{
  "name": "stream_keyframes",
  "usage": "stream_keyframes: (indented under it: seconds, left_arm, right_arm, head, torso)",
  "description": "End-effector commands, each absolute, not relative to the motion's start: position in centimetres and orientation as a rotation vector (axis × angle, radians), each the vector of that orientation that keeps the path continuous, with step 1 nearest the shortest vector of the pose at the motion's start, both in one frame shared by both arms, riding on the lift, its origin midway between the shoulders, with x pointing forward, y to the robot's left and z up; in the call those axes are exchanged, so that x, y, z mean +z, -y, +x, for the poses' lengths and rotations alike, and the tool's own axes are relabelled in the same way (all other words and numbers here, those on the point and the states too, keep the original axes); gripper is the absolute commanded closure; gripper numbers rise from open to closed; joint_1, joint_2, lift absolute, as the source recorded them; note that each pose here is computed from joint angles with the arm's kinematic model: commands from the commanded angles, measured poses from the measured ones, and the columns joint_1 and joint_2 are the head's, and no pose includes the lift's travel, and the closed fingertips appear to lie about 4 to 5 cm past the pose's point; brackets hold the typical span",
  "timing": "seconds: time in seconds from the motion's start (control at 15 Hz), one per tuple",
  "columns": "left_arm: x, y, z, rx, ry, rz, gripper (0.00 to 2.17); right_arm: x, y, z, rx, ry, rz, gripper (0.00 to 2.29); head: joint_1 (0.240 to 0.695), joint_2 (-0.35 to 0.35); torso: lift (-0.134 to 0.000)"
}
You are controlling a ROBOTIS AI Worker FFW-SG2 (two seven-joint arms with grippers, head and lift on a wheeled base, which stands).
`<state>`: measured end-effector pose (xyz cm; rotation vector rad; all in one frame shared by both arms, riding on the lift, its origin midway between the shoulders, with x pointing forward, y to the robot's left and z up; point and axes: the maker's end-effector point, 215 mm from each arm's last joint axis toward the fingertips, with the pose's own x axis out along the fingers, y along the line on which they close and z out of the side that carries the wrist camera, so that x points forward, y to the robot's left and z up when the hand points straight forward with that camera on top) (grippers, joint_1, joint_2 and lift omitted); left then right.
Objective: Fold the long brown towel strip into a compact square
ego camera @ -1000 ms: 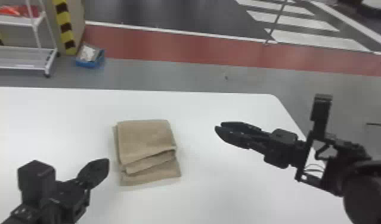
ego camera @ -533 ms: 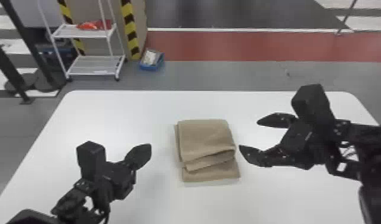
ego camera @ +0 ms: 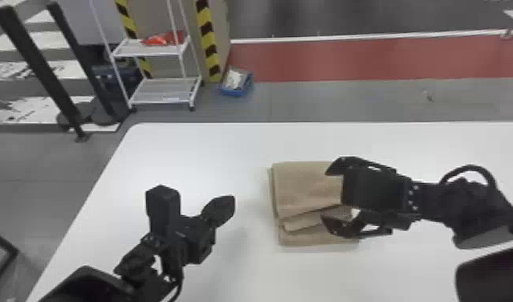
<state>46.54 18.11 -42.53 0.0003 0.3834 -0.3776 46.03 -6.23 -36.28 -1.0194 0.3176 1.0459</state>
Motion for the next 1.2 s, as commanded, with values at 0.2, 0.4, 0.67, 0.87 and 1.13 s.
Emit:
stream_keyframes:
  seconds: [0.2,0.4,0.67,0.87,1.13]
  left_arm:
    - [-42.0,-18.5,46.7,-0.374,-0.375,0.002,1.19]
    - [-41.7,-18.1,46.6,-0.379,-0.372,0.0,1.19]
    - [-41.8,-18.1,46.4,-0.38,-0.373,-0.001,1.19]
    - [-41.9,-18.1,46.1,-0.382,-0.376,-0.001,1.19]
    - [-41.6,-17.9,46.0,-0.386,-0.37,-0.002,1.19]
  right_arm:
    - [-41.0,6.7,46.7,1.073,-0.417,-1.15,0.35]
    - [-42.0,7.6,47.2,1.052,-0.45,-1.166,0.41]
    - [-42.7,7.2,47.4,1.049,-0.472,-1.16,0.5]
    - [-42.7,6.6,47.4,1.041,-0.467,-1.168,0.51]
    - [-42.6,6.6,47.6,1.028,-0.475,-1.161,0.61]
  head:
    - [0.695,0.149]
    - [0.695,0.138]
    - [0.695,0.125]
    - [0.695,0.132]
    - [0.695,0.136]
  torso:
    - [-0.124]
    - [-0.124]
    - [-0.124]
    - [-0.124]
    - [-0.124]
